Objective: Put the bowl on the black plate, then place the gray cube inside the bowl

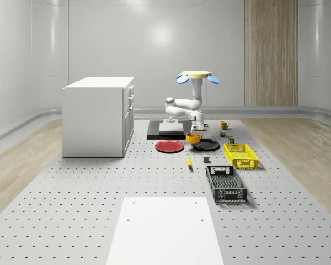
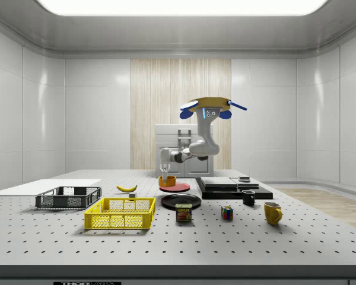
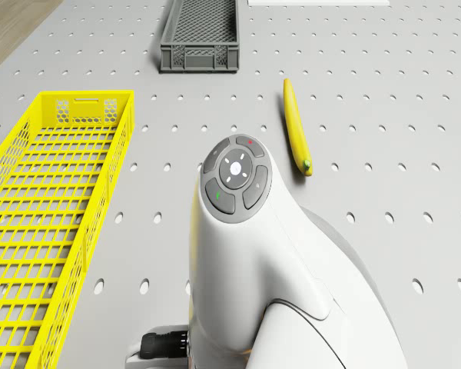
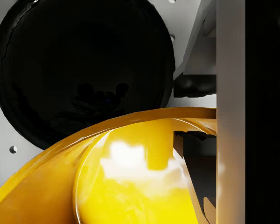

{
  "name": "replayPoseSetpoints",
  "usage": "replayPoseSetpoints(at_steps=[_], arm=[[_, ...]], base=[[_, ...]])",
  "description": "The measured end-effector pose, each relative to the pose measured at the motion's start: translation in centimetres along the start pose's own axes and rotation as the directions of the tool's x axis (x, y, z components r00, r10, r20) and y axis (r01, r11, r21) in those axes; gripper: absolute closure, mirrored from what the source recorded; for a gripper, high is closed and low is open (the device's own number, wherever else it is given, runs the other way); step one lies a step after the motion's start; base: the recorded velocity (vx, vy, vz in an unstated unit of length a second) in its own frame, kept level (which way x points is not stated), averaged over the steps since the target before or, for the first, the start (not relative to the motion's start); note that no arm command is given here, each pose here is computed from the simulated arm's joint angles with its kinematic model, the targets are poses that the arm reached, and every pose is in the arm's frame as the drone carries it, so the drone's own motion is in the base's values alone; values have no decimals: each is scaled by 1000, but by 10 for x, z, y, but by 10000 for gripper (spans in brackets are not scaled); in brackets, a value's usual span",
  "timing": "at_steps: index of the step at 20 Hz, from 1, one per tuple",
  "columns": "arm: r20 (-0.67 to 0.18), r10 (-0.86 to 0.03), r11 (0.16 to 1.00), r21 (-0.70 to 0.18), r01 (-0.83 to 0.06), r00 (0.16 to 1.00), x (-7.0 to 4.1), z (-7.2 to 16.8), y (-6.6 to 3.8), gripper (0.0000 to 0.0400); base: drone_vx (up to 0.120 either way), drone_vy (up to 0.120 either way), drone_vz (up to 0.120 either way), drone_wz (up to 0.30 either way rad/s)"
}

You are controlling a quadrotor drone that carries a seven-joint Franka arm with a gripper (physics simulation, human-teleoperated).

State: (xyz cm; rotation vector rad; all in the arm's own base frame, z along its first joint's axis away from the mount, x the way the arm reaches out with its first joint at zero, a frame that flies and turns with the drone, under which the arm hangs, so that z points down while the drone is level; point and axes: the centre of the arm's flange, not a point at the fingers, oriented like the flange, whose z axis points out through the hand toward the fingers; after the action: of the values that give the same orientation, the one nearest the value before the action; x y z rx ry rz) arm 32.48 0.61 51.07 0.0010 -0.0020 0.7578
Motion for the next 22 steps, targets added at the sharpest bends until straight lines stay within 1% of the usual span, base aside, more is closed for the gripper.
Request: replayPoseSetpoints(at_steps=[8,10,15,16,18,21,22], arm=[[0,0,1000,0,0,1000,0,0,0,296],[0,0,1000,0,0,1000,0,0,0,296],[0,0,1000,0,0,1000,0,0,0,296],[0,0,1000,0,0,1000,0,0,0,296],[0,0,1000,0,0,1000,0,0,0,296],[0,0,1000,0,0,1000,0,0,0,296],[0,0,1000,0,0,1000,0,0,0,296]], base=[[-120,120,0,0],[0,120,0,0],[0,120,-120,0],[0,120,-80,0],[0,120,0,0],[-107,120,0,0],[-120,0,0,0]])
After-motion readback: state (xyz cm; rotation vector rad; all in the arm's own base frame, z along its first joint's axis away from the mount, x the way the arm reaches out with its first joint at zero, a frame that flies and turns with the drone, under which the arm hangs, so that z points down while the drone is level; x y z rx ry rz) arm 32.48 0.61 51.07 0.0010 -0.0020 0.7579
